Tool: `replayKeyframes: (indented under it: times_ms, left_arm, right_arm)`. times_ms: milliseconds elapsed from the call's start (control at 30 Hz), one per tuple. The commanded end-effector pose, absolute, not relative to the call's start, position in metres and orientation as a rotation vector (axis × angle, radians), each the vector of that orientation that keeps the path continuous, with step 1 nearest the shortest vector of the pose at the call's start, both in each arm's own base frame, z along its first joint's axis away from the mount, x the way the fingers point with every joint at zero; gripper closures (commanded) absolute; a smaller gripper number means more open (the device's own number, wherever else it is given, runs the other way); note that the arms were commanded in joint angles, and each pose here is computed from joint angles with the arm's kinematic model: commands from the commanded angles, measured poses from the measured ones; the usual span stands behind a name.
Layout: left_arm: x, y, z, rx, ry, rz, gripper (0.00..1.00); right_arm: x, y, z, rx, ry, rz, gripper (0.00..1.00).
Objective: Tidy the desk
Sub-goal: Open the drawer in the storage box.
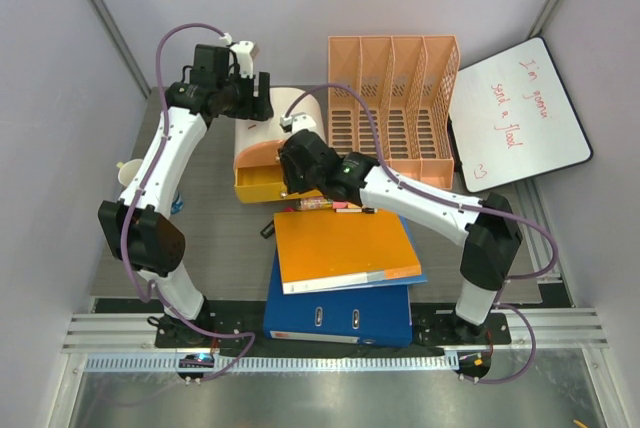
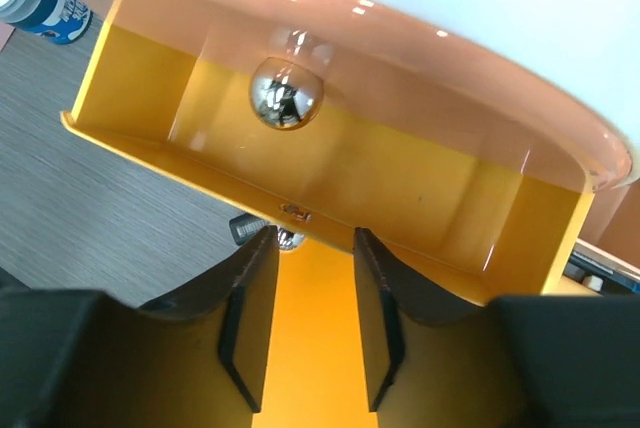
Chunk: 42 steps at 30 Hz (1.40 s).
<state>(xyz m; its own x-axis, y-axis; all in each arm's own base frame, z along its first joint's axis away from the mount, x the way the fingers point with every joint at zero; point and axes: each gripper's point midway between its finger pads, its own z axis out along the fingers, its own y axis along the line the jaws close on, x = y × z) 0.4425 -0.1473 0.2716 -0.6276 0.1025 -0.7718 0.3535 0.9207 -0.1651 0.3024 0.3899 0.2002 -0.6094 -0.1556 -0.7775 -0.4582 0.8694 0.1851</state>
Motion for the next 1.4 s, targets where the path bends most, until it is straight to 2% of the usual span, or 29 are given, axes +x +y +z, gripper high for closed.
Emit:
replayKeyframes:
  times_ms: [0, 67, 200, 333, 667, 1367]
  left_arm:
    - [0.436, -0.144, 0.285, 0.325, 2.203, -0.371, 0.27]
    - [0.436, -0.144, 0.285, 0.327, 2.202, -0.37, 0.27]
    - [0.435, -0.144, 0.286, 0.328, 2.2, -0.369, 0.27]
    - [0.435, -0.143, 0.287, 0.326, 2.199, -0.366, 0.27]
    - [0.434, -0.143, 0.288, 0.331, 2.197, -0.366, 0.27]
    - [0.434, -0.144, 0.281, 0.344, 2.214, -0.366, 0.27]
  right_arm:
    - [0.281, 0.391, 0.239, -0.438, 2.141, 0.504, 0.55]
    - [0.275, 0.394, 0.245, -0.442, 2.125, 0.51, 0.52]
    - [0.261, 0.4, 0.251, -0.44, 2.116, 0.53, 0.52]
    - [0.254, 0.4, 0.232, -0.431, 2.163, 0.54, 0.53]
    - [0.264, 0.402, 0.19, -0.393, 2.206, 0.45, 0.58]
    - [0.289, 0.422, 0.179, -0.34, 2.149, 0.469, 0.6]
